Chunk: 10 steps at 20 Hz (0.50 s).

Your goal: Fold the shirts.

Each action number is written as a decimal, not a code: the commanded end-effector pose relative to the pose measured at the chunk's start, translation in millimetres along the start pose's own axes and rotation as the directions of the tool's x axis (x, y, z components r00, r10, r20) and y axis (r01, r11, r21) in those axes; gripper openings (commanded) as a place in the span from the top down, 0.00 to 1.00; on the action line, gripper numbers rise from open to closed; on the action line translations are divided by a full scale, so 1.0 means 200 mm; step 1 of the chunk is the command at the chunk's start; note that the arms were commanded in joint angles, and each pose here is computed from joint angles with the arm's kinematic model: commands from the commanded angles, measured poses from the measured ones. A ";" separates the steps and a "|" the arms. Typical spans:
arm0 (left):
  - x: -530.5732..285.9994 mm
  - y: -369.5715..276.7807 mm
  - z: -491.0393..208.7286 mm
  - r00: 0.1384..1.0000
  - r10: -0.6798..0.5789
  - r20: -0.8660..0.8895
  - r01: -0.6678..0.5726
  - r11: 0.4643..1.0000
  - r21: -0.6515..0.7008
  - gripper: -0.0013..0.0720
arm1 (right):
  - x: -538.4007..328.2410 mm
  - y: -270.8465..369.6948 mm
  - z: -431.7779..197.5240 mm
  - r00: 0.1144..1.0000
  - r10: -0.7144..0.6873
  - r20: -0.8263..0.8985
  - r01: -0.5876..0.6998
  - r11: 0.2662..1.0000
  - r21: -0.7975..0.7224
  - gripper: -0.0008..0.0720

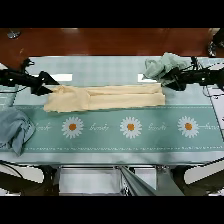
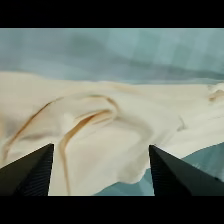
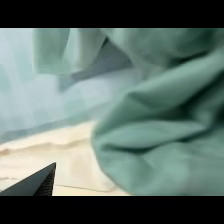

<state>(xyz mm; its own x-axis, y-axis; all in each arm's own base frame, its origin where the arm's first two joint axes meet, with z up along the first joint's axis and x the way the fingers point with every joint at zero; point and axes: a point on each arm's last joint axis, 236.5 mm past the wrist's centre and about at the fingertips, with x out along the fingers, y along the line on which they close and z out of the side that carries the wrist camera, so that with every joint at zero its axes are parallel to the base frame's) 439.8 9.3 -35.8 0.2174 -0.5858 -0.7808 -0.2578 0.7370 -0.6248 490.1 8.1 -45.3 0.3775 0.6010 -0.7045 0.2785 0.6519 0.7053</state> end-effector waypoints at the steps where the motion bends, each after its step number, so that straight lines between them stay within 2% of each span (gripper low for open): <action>1: -0.35 0.24 -0.01 0.972 0.209 0.111 -0.206 0.978 -0.042 0.03 | -0.24 -0.19 -0.05 0.993 -0.111 -0.036 0.111 0.994 0.001 0.14; 3: -0.50 0.22 0.02 0.923 0.219 0.317 -0.216 0.975 -0.044 0.03 | -0.23 -0.30 -0.17 0.988 -0.140 -0.067 0.144 0.988 0.056 0.14; 5: -0.51 0.12 -0.05 0.875 0.183 0.449 -0.204 0.979 -0.001 0.03 | -0.10 -0.32 -0.29 0.990 -0.096 -0.104 0.105 0.990 0.093 0.14; 7: -0.41 -0.04 -0.21 0.882 0.097 0.462 -0.152 0.985 0.084 0.03 | 0.03 -0.28 -0.34 0.991 -0.068 -0.115 0.080 0.992 0.097 0.14; 10: -0.21 -0.24 -0.42 0.936 0.027 0.351 -0.105 0.973 0.204 0.03 | 0.19 -0.18 -0.39 0.989 -0.019 -0.146 0.035 0.994 0.107 0.14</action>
<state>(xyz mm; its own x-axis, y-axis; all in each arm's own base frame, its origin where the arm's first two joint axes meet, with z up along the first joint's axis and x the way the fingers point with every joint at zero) 379.8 12.3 24.7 0.5199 -0.3591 -0.7751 -0.1789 0.8414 -0.5099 422.8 17.1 -90.0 0.2452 0.6248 -0.7413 0.3814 0.6408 0.6662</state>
